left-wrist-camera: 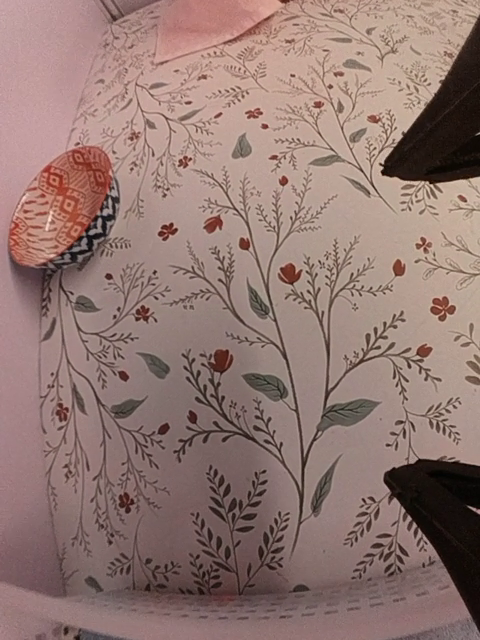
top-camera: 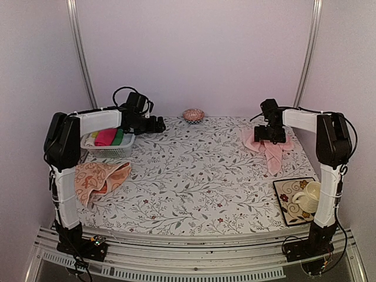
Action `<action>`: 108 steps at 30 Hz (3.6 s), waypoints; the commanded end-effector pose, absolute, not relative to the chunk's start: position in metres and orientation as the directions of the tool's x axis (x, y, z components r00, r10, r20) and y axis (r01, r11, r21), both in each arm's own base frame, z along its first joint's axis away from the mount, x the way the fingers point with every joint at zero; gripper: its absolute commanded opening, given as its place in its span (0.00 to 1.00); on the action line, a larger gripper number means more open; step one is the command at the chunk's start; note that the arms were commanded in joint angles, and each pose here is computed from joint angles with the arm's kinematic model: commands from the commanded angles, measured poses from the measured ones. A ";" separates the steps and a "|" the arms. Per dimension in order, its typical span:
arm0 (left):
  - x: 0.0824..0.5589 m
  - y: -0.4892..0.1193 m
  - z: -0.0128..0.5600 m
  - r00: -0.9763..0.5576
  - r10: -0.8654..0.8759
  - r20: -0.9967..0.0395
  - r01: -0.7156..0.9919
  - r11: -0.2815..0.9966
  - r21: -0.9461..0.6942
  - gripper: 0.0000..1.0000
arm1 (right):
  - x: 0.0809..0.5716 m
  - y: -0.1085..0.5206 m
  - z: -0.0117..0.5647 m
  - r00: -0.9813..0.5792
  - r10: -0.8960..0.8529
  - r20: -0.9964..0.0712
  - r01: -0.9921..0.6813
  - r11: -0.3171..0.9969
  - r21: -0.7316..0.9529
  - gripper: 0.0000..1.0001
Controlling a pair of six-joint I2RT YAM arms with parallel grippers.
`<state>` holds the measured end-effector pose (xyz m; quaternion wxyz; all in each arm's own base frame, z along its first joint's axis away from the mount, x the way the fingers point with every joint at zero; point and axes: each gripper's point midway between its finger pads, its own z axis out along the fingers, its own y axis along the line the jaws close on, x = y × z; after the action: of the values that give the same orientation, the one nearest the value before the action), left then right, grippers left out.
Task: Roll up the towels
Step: Pick up the towel from the corner of the board, then pass from the right arm to the left
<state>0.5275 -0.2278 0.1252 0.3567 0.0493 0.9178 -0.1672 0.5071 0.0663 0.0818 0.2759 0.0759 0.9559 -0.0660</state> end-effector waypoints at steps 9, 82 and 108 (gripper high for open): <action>0.528 -0.209 0.076 -0.802 -0.025 -0.597 0.097 0.981 -0.171 0.97 | 0.529 0.039 0.076 -0.788 0.069 -0.612 0.340 0.878 -0.338 0.87; 0.400 -0.416 0.271 -0.363 0.152 -0.919 0.902 0.304 -0.306 0.97 | 0.370 0.248 0.449 -0.114 -0.143 -0.983 -0.789 0.615 0.002 0.02; 0.412 -0.444 0.326 -0.232 0.118 -0.966 0.961 0.179 -0.209 0.97 | 0.285 0.280 0.424 -0.199 -0.171 -0.965 -0.970 0.176 0.169 0.02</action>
<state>0.4086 -0.4452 0.3093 0.4433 0.4034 0.6708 -0.4367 0.3188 0.2795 0.4074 0.4504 -0.4052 0.6703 0.4286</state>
